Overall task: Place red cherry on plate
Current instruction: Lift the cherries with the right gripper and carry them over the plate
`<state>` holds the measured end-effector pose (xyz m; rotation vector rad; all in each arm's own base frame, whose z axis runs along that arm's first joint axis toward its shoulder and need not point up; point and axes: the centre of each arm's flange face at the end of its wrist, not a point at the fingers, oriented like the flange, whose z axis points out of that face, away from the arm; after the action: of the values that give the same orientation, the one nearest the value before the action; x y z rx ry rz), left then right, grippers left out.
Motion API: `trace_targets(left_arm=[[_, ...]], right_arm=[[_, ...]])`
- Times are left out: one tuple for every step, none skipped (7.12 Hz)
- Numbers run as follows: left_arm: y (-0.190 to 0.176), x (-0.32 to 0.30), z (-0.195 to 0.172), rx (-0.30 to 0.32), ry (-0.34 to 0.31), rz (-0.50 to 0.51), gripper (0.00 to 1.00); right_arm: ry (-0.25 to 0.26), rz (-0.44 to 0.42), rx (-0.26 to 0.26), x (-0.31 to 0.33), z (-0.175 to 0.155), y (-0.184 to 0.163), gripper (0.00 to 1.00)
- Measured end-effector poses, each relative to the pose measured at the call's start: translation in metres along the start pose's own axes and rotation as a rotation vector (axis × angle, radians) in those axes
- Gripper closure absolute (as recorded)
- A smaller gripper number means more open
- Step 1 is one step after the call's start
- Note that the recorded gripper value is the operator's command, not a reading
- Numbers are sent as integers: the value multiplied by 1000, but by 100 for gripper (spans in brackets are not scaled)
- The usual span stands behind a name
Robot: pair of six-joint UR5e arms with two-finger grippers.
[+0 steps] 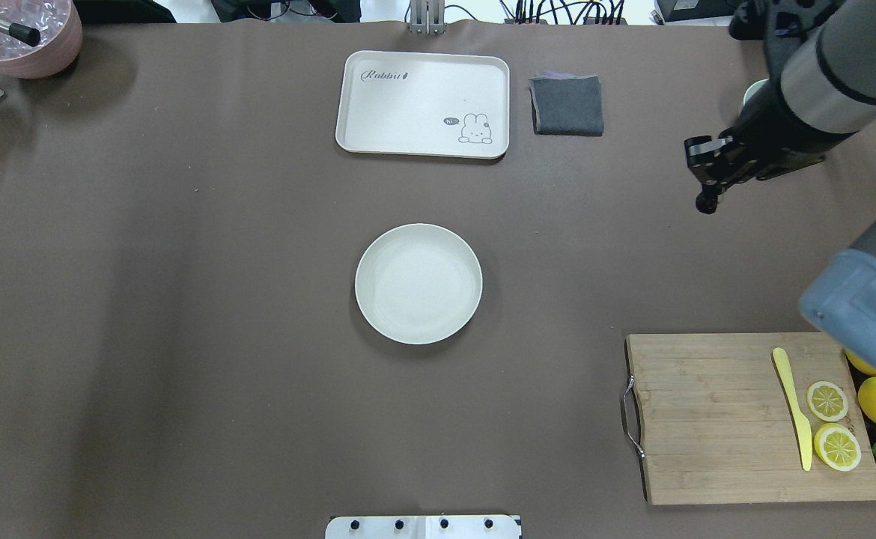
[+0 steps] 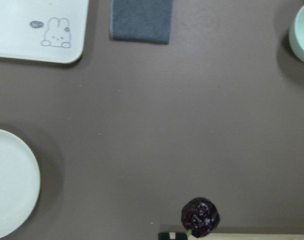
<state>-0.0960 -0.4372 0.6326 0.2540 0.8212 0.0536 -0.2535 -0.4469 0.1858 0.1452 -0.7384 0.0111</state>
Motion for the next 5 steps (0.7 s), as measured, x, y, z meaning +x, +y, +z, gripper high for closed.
trace_targets(left_arm=[[0,1,0,-1,4,-23,2],[1,0,0,-3,7,-64,2],[1,-1,2,-8,7,-98,2],[1,-1,3,-11,7,-114,2],[1,0,2,-12,9,-121,2]], right_arm=[[6,-29,8,-54,7,4,100],[25,-63,15,-112,20,10,100],[49,-87,19,-165,35,15,100],[69,-97,25,-207,51,20,100],[88,-93,27,-233,70,25,100]])
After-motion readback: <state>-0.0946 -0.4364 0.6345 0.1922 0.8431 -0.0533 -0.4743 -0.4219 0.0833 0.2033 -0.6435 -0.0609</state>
